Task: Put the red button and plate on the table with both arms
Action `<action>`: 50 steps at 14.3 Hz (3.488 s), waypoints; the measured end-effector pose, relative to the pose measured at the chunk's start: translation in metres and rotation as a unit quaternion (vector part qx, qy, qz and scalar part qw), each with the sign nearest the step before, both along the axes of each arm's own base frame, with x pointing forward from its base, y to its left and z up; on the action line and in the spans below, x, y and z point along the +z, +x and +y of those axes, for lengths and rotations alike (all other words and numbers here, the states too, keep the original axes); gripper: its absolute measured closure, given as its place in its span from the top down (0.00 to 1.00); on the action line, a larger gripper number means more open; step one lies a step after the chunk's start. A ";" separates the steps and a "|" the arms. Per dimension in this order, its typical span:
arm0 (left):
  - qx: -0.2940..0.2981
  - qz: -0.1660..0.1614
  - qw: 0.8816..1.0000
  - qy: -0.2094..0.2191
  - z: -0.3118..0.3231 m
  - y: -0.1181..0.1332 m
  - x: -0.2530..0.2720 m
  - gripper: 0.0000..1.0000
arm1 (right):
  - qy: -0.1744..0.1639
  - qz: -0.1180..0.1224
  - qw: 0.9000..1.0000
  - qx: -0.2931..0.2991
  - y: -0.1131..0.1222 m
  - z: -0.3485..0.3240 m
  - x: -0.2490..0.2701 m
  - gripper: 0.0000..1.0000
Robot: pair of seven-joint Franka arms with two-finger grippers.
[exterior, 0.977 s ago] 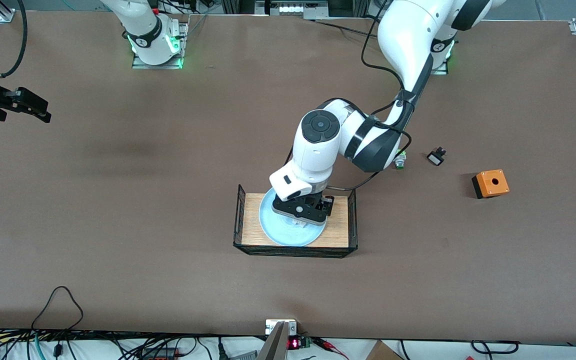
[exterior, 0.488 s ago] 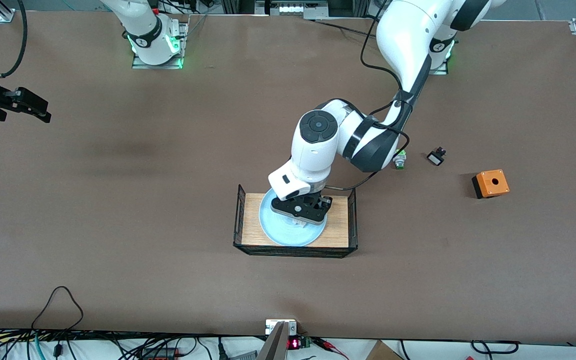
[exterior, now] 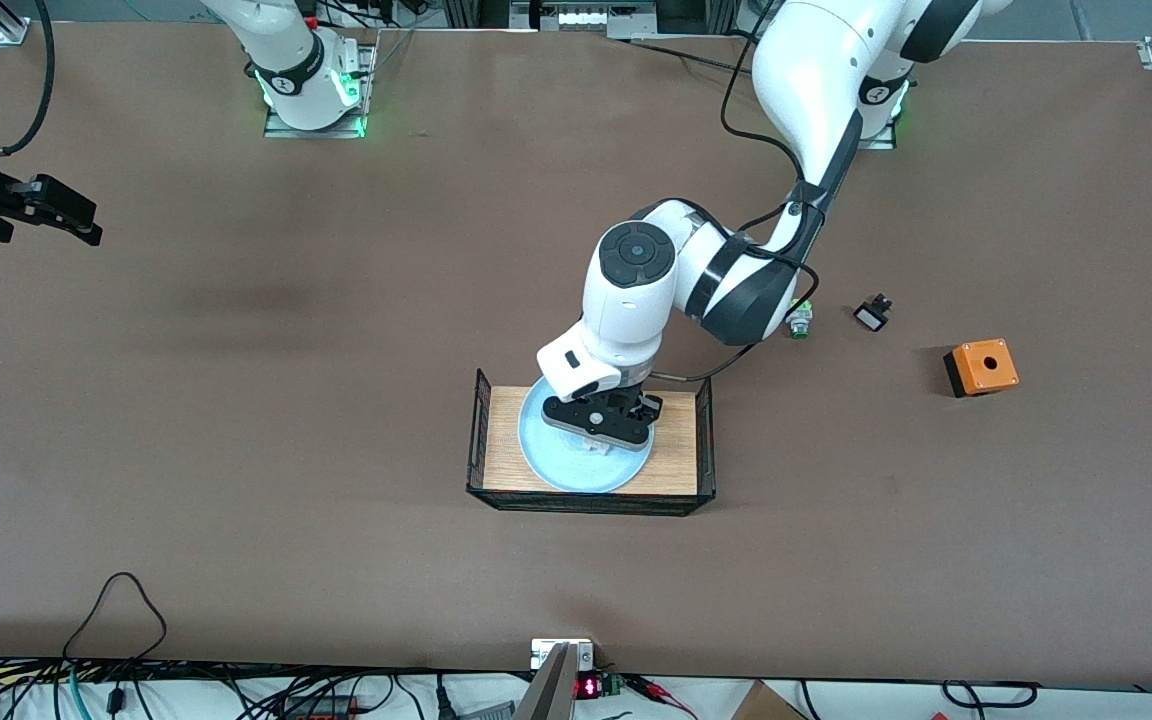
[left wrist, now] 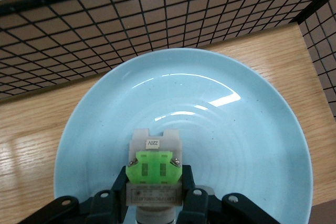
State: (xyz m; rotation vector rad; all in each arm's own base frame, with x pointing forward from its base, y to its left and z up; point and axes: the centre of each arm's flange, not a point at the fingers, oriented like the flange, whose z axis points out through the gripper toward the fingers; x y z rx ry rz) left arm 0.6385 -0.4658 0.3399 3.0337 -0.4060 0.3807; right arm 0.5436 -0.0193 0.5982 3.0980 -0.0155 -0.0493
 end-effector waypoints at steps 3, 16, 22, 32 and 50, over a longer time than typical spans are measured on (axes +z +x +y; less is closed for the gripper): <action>0.003 -0.004 1.000 -0.002 0.002 -0.001 0.036 0.42 | 0.000 0.000 1.000 0.000 0.000 0.000 0.000 1.00; -0.066 0.163 0.978 0.114 0.222 0.007 0.179 0.42 | 0.000 0.000 1.000 0.000 0.000 0.000 0.000 1.00; -0.129 0.219 0.960 0.114 0.321 0.029 0.124 0.42 | 0.000 0.000 1.000 0.001 0.000 0.000 0.000 1.00; -0.117 0.156 0.976 0.097 0.382 0.018 -0.052 0.42 | 0.006 0.024 0.999 0.027 0.012 0.032 -0.026 1.00; -0.123 0.082 0.985 0.084 0.391 -0.046 -0.153 0.83 | 0.077 0.079 0.962 -0.249 -0.021 0.299 -0.079 1.00</action>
